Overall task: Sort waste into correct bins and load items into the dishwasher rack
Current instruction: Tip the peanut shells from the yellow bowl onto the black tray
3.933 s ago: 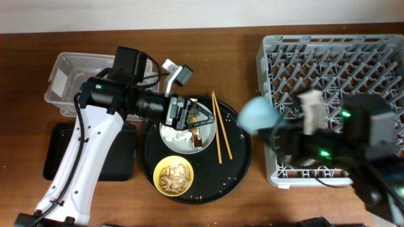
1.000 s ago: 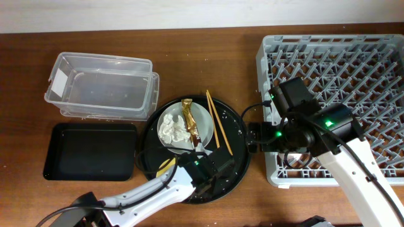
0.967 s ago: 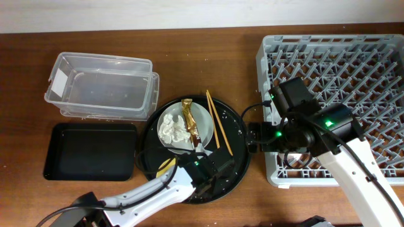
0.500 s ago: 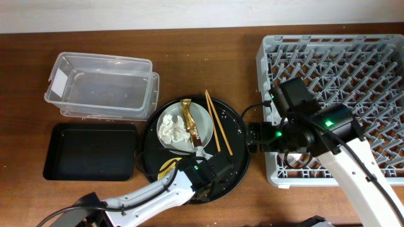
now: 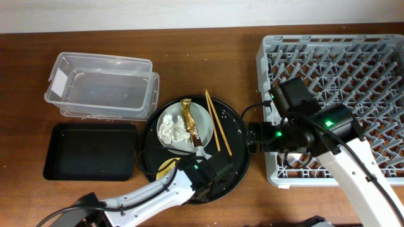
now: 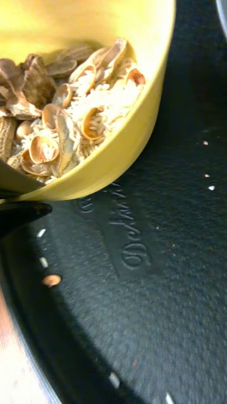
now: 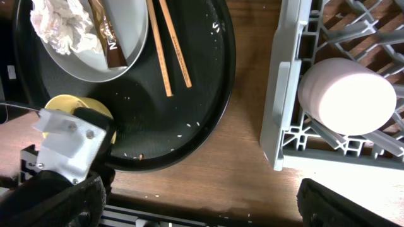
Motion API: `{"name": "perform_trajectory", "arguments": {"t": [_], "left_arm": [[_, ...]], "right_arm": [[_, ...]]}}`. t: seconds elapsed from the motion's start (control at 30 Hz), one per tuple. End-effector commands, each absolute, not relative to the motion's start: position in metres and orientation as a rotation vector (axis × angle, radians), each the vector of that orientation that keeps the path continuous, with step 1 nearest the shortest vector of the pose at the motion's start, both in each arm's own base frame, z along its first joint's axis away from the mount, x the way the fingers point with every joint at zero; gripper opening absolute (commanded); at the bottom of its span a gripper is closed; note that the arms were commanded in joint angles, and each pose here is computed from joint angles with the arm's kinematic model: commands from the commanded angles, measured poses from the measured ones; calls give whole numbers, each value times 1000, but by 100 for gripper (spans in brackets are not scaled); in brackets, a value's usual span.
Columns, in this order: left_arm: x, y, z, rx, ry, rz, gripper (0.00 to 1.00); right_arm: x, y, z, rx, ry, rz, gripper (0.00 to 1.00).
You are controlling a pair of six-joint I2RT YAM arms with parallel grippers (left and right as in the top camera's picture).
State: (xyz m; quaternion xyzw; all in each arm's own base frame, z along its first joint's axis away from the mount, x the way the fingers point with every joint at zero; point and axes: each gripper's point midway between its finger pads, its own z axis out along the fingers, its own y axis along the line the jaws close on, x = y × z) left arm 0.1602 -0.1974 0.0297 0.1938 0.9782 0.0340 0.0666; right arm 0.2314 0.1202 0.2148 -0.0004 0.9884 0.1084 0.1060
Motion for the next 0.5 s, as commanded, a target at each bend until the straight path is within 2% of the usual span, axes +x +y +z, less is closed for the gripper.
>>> {"name": "perform_trajectory", "arguments": {"t": [0.0,0.23,0.37,0.47], "left_arm": [[172,-207,83,508,2911,-70,0],[215,-152,175,140,2728,-450,0],[234,-107,198,-25,2638,-641,0],[244,-68,194,-149,2590,-811,0]], "right_arm": [[232,120,213,-1,2912,299,99],[231,120,213,-1,2913,298,99],[231,120,213,-1,2913,299,99],[231,120,213,-1,2914,298,99]]}}
